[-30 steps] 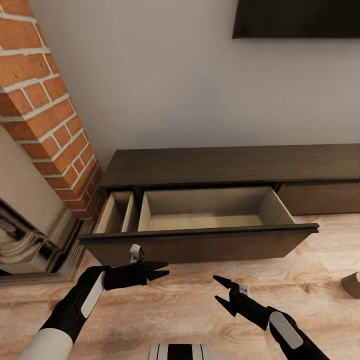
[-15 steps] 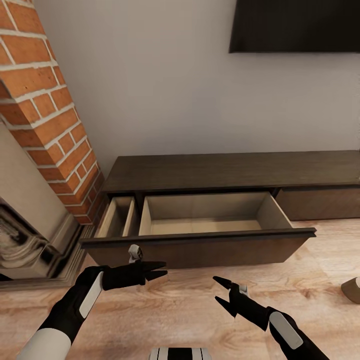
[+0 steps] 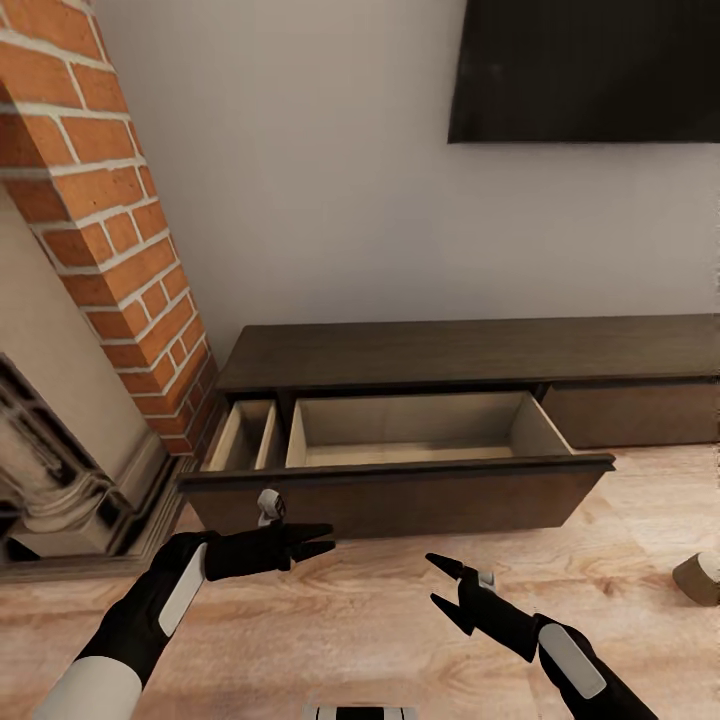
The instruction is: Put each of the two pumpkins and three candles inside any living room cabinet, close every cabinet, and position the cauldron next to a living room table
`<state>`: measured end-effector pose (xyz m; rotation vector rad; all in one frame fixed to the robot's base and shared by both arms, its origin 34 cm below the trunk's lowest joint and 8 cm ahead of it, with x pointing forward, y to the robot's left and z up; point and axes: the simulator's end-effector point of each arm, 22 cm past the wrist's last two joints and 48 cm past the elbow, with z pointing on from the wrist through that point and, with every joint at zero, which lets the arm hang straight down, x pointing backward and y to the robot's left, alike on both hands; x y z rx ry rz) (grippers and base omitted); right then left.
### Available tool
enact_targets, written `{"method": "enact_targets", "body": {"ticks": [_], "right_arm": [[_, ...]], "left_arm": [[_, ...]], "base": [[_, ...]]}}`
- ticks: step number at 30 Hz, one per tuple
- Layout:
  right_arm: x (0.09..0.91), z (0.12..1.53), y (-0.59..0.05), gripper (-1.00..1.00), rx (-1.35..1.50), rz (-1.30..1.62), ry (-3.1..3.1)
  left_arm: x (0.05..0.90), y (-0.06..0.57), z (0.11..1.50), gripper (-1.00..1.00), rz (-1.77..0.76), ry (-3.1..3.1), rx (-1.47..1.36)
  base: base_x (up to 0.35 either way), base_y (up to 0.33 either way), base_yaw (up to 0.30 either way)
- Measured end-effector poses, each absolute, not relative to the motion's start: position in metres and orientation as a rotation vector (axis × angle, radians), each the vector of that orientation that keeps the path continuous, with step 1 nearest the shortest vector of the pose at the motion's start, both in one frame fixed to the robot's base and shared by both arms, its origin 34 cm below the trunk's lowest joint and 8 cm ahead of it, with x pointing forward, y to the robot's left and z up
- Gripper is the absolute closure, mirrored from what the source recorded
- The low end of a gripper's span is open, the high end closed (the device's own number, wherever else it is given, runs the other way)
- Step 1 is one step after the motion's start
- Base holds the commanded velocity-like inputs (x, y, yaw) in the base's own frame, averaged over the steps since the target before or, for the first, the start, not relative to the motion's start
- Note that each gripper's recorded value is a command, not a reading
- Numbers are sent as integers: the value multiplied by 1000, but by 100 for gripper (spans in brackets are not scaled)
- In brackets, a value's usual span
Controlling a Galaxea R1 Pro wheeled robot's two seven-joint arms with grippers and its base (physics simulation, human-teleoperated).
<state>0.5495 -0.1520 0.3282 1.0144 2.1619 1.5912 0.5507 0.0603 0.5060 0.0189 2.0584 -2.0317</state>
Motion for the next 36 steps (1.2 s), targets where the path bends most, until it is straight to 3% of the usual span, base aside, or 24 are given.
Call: {"method": "enact_targets", "body": {"ticks": [6, 24, 36], "right_arm": [[552, 338, -152, -100, 999, 1594, 2147], [566, 373, -155, -100, 926, 1578, 2079], [573, 398, -154, -100, 905, 1575, 2068]], "left_arm": [[551, 61, 519, -100, -2024, 2041, 43], [548, 61, 555, -100, -1993, 1995, 115], [551, 61, 581, -100, -1981, 1980, 139]], "base": [[-278, 3, -94], [-230, 0, -241], [-179, 0, -41]]}}
